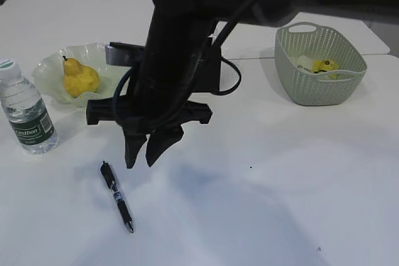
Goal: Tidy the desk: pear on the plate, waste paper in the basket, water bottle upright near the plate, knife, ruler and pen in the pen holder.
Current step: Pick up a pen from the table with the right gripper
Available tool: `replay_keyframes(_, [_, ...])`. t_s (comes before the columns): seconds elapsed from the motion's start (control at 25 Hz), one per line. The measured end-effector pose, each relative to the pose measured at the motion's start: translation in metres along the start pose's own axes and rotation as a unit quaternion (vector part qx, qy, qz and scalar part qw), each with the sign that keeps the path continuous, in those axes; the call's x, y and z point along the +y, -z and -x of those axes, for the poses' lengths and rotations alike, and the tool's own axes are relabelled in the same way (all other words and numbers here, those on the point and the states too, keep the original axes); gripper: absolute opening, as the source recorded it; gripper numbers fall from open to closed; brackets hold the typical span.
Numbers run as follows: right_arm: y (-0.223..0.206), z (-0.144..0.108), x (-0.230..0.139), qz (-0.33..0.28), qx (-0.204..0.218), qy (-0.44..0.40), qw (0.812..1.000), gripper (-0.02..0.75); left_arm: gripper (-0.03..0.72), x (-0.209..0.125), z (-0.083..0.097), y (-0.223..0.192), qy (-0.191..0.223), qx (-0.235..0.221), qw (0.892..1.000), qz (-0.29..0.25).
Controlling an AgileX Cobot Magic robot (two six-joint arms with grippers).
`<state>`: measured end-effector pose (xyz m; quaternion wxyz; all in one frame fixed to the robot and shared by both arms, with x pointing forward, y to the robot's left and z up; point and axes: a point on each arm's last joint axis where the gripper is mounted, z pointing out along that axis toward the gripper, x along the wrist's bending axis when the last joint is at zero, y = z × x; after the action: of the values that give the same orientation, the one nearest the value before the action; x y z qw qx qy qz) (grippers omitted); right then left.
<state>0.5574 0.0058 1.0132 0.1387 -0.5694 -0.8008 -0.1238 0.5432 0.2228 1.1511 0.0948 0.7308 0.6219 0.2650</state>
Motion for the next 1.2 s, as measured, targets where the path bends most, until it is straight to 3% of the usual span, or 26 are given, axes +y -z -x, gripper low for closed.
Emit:
replay_keyframes(0.2, [-0.015, -0.004, 0.009, -0.004, -0.001, 0.004, 1.000, 0.249, 0.142, -0.005, -0.021, 0.018, 0.031, 0.013, 0.999, 0.023])
replay_keyframes(0.44, [-0.014, -0.019, 0.035, 0.042, 0.004, 0.028, 0.999, 0.249, 0.143, -0.009, -0.043, 0.020, 0.068, 0.024, 0.997, 0.020])
replay_keyframes(0.72, [-0.030, -0.033, 0.054, 0.074, -0.014, 0.061, 0.995, 0.249, 0.142, -0.010, -0.046, 0.018, 0.077, 0.020, 0.997, 0.016])
replay_keyframes(1.04, [-0.055, -0.014, 0.063, 0.072, -0.095, 0.097, 0.988, 0.249, 0.142, -0.010, -0.046, 0.018, 0.077, 0.020, 0.997, 0.016])
replay_keyframes(1.2, [-0.061, -0.012, 0.064, 0.068, -0.100, 0.099, 0.988, 0.249, 0.142, -0.010, -0.046, 0.018, 0.077, 0.020, 0.997, 0.016])
